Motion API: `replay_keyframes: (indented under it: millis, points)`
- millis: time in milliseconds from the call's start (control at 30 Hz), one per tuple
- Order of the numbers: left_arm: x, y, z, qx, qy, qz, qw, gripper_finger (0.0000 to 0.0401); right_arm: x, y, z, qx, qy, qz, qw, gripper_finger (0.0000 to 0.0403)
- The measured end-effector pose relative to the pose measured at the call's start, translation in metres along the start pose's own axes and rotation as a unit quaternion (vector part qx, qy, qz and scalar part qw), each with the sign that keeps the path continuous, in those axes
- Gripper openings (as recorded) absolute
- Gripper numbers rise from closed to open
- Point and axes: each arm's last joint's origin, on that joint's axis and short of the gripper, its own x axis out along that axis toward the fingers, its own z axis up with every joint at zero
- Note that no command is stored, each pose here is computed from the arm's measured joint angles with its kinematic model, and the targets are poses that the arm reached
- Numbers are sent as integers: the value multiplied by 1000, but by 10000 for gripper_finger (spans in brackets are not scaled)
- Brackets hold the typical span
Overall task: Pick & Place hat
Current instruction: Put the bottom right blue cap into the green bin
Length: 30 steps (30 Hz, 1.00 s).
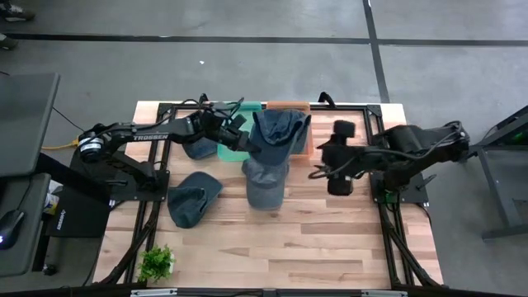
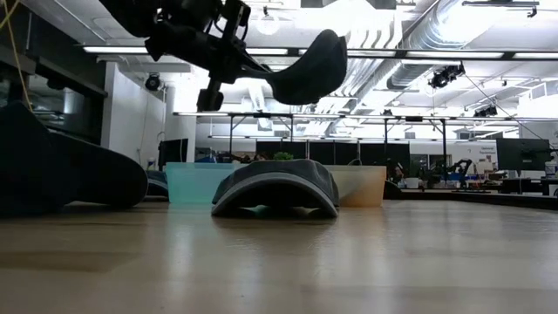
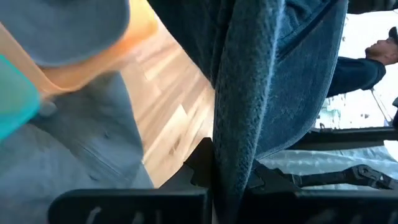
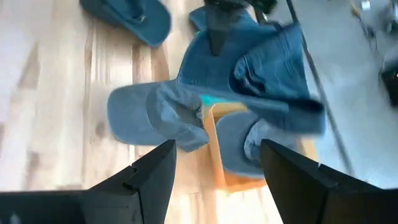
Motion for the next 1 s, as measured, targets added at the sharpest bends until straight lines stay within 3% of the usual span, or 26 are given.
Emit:
replay_keyframes:
  millis: [233, 433, 700, 867, 1000]
  points:
    - [-12, 10, 16, 8, -15, 1, 1000, 6, -24, -21, -22, 93, 16, -61, 994, 212]
    - [-25, 25, 28, 12, -19, 20, 1000, 6, -29, -29, -45, 135, 2, -76, 988, 155]
    - [-49, 38, 42, 14, -24, 27, 999, 6, -6, -21, -72, 166, -21, -68, 984, 62]
    - [-65, 48, 42, 9, -22, 63, 998, 6, 11, -14, -80, 181, -45, -63, 980, 11]
    - [-81, 51, 41, 24, -40, 112, 993, 6, 26, -6, -85, 195, -60, -58, 977, 8]
